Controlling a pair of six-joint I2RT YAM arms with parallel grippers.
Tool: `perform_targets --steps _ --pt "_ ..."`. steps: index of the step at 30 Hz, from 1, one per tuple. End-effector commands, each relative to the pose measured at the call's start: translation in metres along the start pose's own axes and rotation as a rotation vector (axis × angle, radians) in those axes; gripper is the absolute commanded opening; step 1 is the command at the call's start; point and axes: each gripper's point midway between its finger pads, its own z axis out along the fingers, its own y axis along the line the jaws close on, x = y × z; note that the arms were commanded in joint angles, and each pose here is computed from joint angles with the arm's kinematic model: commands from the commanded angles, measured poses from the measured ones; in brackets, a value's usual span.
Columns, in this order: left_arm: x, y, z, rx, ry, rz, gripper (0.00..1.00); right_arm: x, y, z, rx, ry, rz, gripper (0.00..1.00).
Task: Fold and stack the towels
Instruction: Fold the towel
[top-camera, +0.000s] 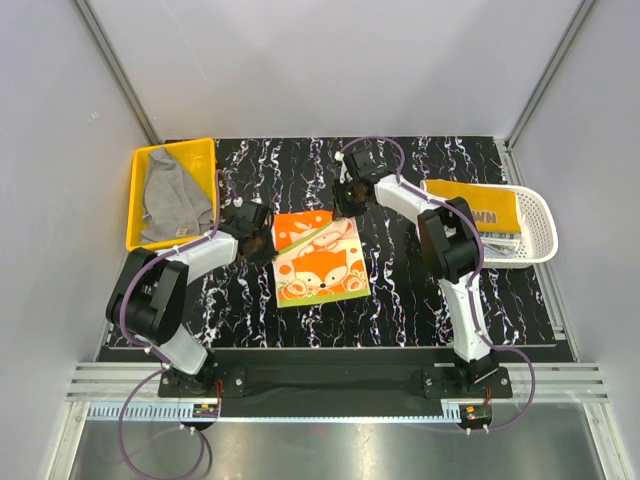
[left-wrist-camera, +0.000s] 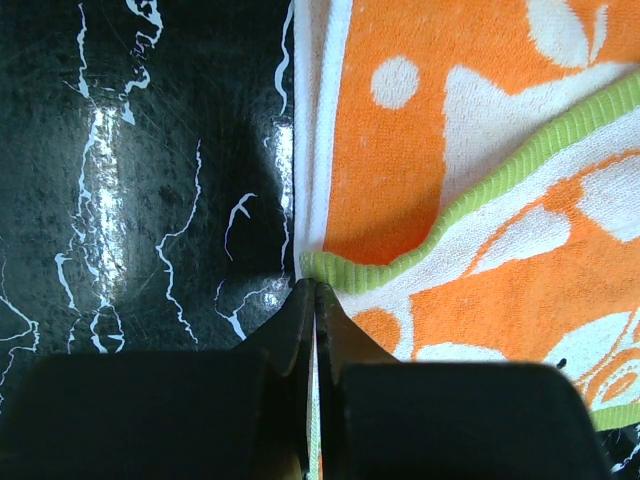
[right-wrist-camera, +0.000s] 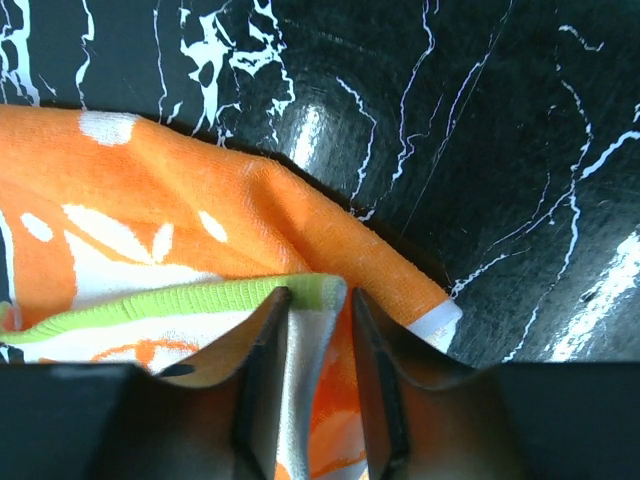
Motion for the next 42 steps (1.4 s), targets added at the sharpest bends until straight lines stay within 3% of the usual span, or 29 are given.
perform_targets --steps 1,7,12,19,31,42 --pt "-0.024 -0.02 -0.006 0.062 -0.061 0.003 0.0 -0.016 0.016 -0.009 -0.041 -0.034 -0.021 0.36" --pt "-0.035 -0.026 -0.014 0.073 -0.085 -0.003 0.0 -0.03 0.019 -0.022 -0.035 -0.079 -0.032 0.25" --pt "-0.053 -0.034 -0.029 0.081 -0.128 -0.007 0.0 -0.048 0.026 -0.039 -0.045 -0.126 -0.053 0.08" --pt "-0.099 -0.043 -0.049 0.066 -0.209 -0.022 0.0 -0.082 0.027 -0.07 -0.003 -0.24 -0.089 0.0" --pt "-0.223 -0.055 -0.058 0.087 -0.361 -0.075 0.0 -0.177 0.0 -0.119 -0.021 -0.55 -0.104 0.0" --pt "-0.264 -0.055 -0.049 0.117 -0.406 -0.054 0.0 -0.211 0.002 -0.132 -0.025 -0.712 -0.185 0.0"
